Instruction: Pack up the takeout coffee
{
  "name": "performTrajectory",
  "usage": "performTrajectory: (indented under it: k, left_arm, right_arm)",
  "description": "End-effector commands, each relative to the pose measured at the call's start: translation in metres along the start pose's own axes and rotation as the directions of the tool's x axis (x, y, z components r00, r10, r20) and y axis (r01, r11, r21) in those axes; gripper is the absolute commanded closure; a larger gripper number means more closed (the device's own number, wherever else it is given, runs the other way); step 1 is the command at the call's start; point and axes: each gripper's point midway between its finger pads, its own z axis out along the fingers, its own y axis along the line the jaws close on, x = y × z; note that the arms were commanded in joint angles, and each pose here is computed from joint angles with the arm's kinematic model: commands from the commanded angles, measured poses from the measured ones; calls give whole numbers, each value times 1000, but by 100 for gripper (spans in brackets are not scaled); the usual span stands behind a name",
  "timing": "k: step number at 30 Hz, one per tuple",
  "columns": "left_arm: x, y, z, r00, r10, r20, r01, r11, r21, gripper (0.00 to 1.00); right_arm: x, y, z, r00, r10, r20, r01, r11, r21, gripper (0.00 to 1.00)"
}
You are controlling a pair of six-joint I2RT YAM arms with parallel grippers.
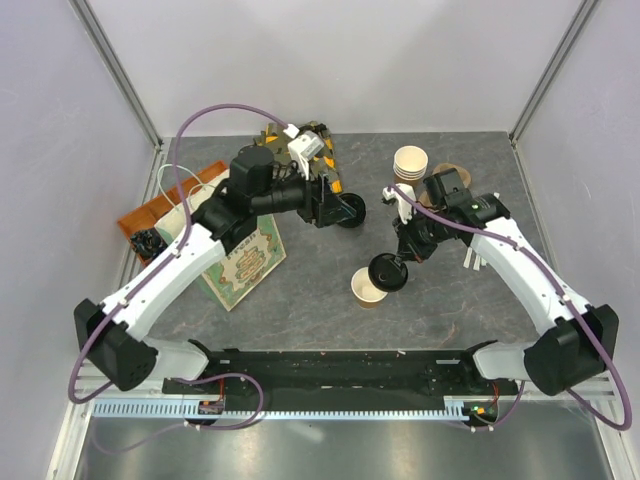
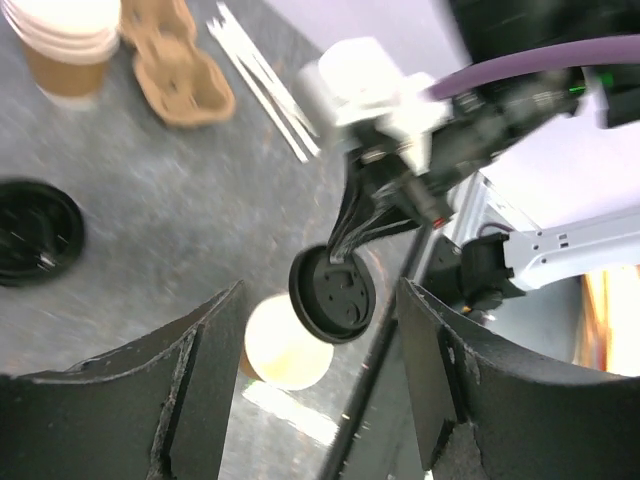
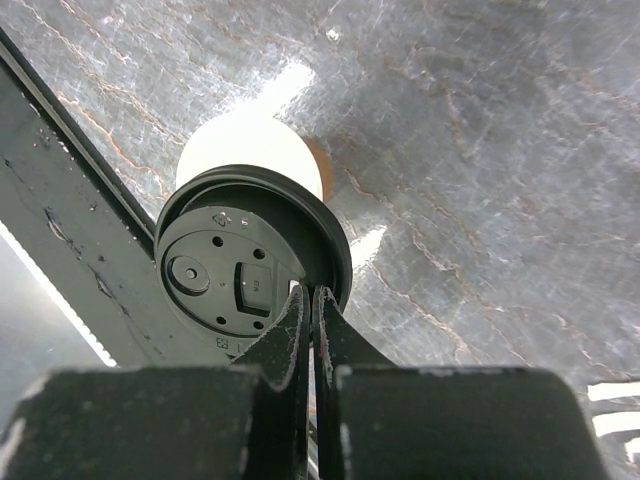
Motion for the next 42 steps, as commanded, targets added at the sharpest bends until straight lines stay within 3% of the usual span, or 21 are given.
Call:
performTrajectory:
  k: [1,8,13,42]
  left_arm:
    - [-34,-23,-27,965,241,108,-240,971,-21,31]
    - [-17,-39,-46,857,509,76,-507,861,-43,30]
    - [-7,-36,-57,837,544,56,-541,839,-62,29]
    - [9,-37,-51,882,471,31,-471,882,-18,26]
  right_arm:
    - [-19,2,6,999,-8,31,8,1000,3,100]
    - [-22,14,26,998,-44,-41,44,999,10,100]
    - [-22,17,34,993,-80,-85,85,995,49,100]
    - [-6,15,58,983,-86,-163,93,995,37,100]
